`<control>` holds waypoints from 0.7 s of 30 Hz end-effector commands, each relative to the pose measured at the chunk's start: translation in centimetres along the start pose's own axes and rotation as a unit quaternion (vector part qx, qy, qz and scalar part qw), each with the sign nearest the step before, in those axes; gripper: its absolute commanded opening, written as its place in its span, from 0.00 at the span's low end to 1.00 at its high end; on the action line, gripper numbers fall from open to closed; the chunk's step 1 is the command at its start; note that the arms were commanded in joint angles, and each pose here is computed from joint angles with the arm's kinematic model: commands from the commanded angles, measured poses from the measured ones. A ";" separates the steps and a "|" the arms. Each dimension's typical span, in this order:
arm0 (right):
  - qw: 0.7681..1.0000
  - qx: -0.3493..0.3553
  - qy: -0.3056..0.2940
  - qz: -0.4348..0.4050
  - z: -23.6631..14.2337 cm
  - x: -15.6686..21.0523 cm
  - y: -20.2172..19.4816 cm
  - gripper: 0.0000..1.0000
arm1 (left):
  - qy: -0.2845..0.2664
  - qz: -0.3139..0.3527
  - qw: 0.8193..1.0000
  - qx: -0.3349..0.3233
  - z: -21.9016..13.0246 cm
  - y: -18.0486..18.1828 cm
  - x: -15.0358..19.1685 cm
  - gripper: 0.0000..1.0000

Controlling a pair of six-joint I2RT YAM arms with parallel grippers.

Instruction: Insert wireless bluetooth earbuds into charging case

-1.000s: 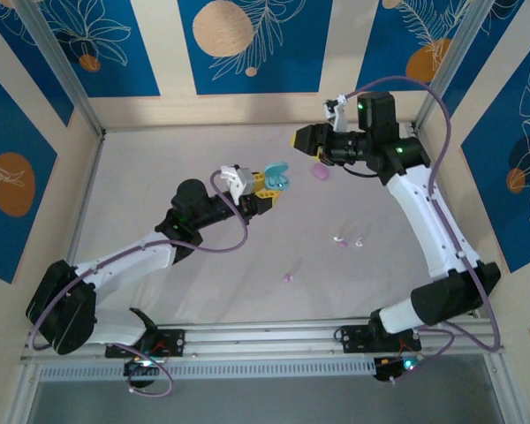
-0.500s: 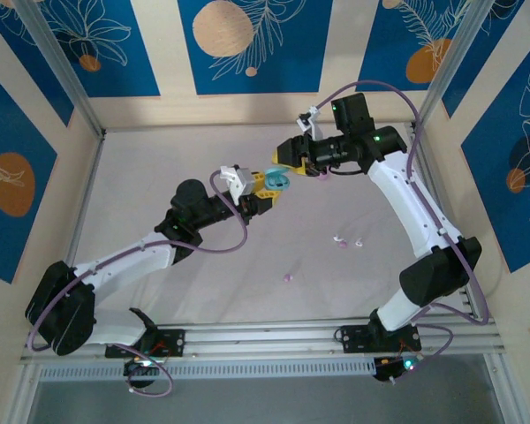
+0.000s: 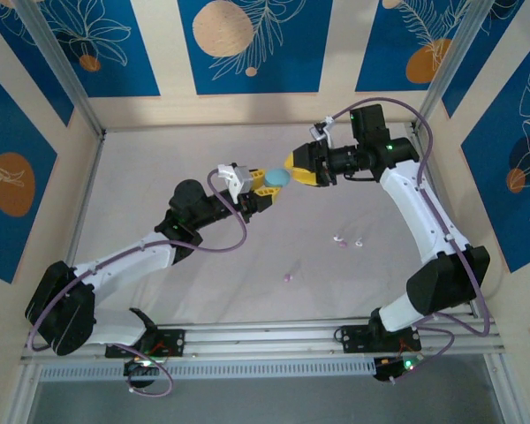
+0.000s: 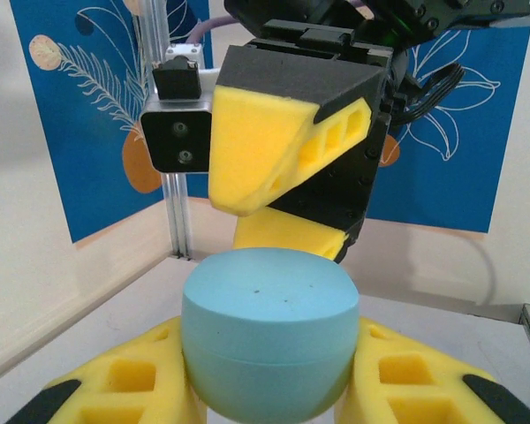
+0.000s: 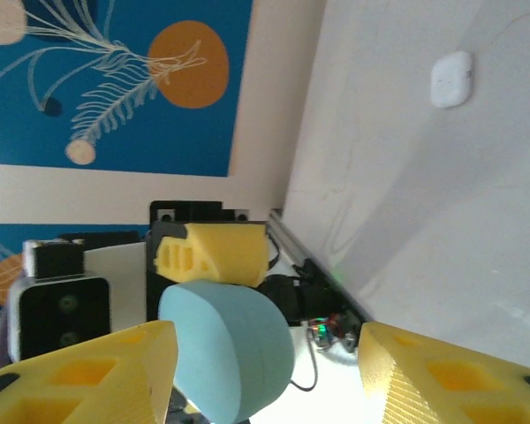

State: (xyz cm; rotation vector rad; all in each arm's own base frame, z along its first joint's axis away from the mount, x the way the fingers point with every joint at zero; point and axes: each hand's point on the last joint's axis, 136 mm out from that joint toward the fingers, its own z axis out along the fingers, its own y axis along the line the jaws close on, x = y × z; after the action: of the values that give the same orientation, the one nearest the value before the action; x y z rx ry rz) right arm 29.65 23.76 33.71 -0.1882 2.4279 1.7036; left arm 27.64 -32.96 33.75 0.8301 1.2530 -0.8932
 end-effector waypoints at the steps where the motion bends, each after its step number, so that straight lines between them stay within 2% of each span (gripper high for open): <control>1: 0.997 -0.067 0.036 0.006 -0.2 1.6 2.3 0.58 | -0.056 0.017 0.998 0.007 0.1 -0.6 -4.0 0.25; 16: 0.990 -0.100 0.091 0.038 2.1 1.7 1.8 0.56 | -0.059 0.013 0.998 0.015 0.6 -0.6 -4.1 0.25; 18: 0.989 -0.105 0.095 0.037 2.3 1.7 2.0 0.52 | -0.058 0.013 0.998 0.015 0.7 -0.6 -4.1 0.25; 21: 0.989 -0.111 0.095 0.032 2.3 1.6 2.2 0.42 | -0.055 0.012 0.998 0.013 0.7 -0.5 -3.9 0.26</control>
State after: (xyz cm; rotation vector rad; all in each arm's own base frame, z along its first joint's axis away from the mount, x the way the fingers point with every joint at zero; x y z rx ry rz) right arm 28.17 26.14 34.33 -0.2953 2.3927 2.0229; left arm 27.89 -33.18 34.48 0.8156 1.2367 -0.9052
